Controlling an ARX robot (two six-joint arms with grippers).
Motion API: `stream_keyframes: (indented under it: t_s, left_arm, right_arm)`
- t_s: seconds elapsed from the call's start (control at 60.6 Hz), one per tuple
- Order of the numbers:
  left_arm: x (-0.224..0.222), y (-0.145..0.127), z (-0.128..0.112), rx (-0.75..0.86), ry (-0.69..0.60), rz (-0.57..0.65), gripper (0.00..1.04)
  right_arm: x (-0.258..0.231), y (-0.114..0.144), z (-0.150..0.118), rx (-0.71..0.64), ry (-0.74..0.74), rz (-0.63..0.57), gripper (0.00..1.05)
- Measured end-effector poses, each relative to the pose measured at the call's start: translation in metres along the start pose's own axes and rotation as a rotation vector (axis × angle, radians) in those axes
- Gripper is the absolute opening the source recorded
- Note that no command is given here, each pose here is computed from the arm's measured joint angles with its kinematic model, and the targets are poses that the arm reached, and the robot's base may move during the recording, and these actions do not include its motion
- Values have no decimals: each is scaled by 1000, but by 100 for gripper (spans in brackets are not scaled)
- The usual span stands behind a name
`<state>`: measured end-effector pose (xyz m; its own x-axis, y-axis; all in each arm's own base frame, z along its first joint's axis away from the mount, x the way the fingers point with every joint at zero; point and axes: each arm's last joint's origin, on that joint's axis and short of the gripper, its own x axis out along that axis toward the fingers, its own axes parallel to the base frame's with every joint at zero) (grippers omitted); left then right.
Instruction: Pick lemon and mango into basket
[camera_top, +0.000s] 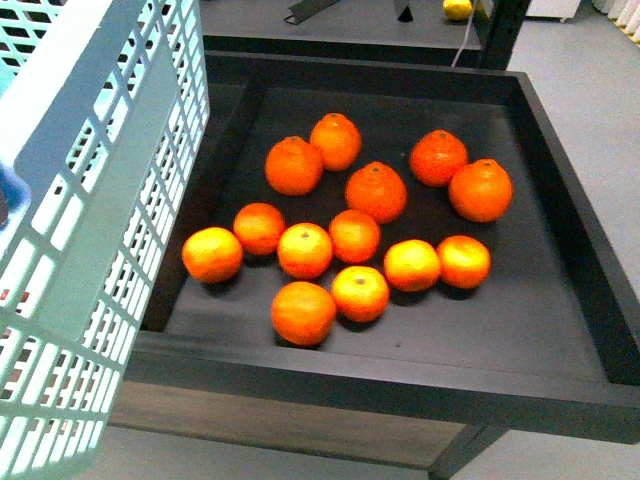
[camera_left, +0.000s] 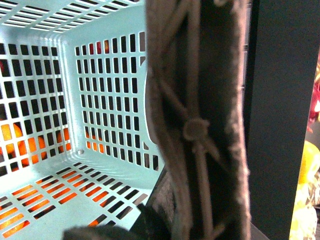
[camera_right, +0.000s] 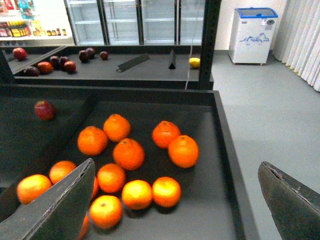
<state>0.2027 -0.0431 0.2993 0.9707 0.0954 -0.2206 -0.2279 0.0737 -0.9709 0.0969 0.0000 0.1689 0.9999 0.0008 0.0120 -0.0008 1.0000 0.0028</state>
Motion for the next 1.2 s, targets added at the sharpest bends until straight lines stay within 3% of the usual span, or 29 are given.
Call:
stream_keyframes:
  t_s: [1.204]
  left_arm:
    - [0,0,0,-1,-2,-1,5]
  right_arm:
    - [0,0,0,0,-2,-2,96]
